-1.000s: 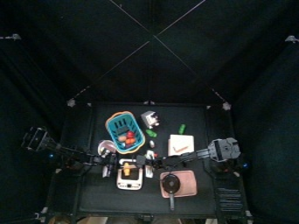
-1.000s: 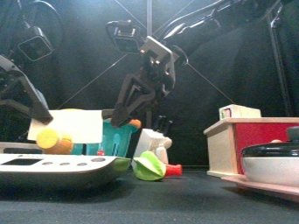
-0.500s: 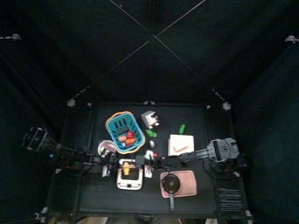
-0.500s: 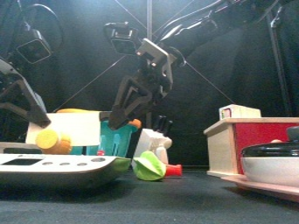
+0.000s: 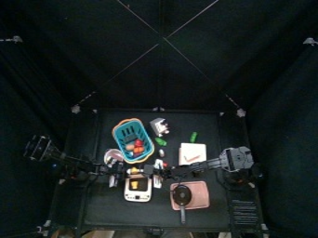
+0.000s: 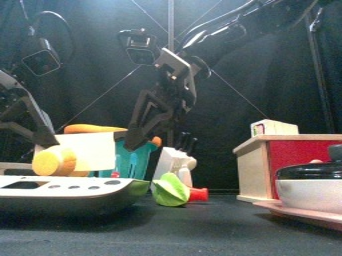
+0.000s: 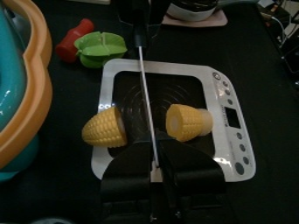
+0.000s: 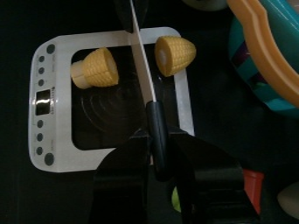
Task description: Cut corn
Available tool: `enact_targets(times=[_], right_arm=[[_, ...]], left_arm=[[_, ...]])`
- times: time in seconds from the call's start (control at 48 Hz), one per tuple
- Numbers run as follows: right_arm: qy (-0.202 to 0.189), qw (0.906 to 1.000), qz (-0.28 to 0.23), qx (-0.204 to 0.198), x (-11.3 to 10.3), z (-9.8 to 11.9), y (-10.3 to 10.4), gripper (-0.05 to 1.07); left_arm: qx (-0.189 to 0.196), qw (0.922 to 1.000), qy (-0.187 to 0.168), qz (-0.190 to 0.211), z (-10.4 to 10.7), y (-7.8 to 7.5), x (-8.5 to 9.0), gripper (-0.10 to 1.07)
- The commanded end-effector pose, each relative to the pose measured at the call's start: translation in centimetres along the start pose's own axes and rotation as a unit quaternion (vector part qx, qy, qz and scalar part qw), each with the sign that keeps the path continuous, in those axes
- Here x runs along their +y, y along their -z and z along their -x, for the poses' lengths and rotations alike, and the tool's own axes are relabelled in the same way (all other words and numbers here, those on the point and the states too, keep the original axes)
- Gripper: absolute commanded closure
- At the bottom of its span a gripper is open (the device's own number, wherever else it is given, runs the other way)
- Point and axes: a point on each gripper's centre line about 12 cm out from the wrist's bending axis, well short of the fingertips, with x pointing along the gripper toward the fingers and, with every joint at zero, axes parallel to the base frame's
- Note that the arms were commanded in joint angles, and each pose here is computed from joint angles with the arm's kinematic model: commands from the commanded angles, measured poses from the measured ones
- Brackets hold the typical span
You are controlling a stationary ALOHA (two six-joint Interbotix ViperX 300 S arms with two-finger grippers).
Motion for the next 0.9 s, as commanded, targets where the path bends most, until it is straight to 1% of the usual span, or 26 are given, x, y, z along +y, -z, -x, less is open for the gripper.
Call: enact_targets(times=[0.0,0.396,0.604,0.875], right_arm=[[0.002,0.9994,-0.011,-0.032,-0.8,1.0,-2.4,0.51],[0.004,0.9990,-0.006,-0.045,-0.4,1.8,-3.7,0.51],[0.007,0.9981,0.003,-0.061,-0.3,2.7,-5.1,0.51],[0.012,0.9962,0.018,-0.084,-0.4,3.6,-6.7,0.51]], left_arm=[[-0.017,0.9998,0.004,-0.001,-0.3,-1.0,-0.3,0.56],[-0.040,0.9991,0.012,-0.005,-0.5,-2.7,-0.7,0.57],[-0.068,0.9974,0.023,-0.011,0.1,-4.0,-1.1,0.57],[-0.121,0.9920,0.030,-0.014,2.0,-6.0,-1.0,0.56]])
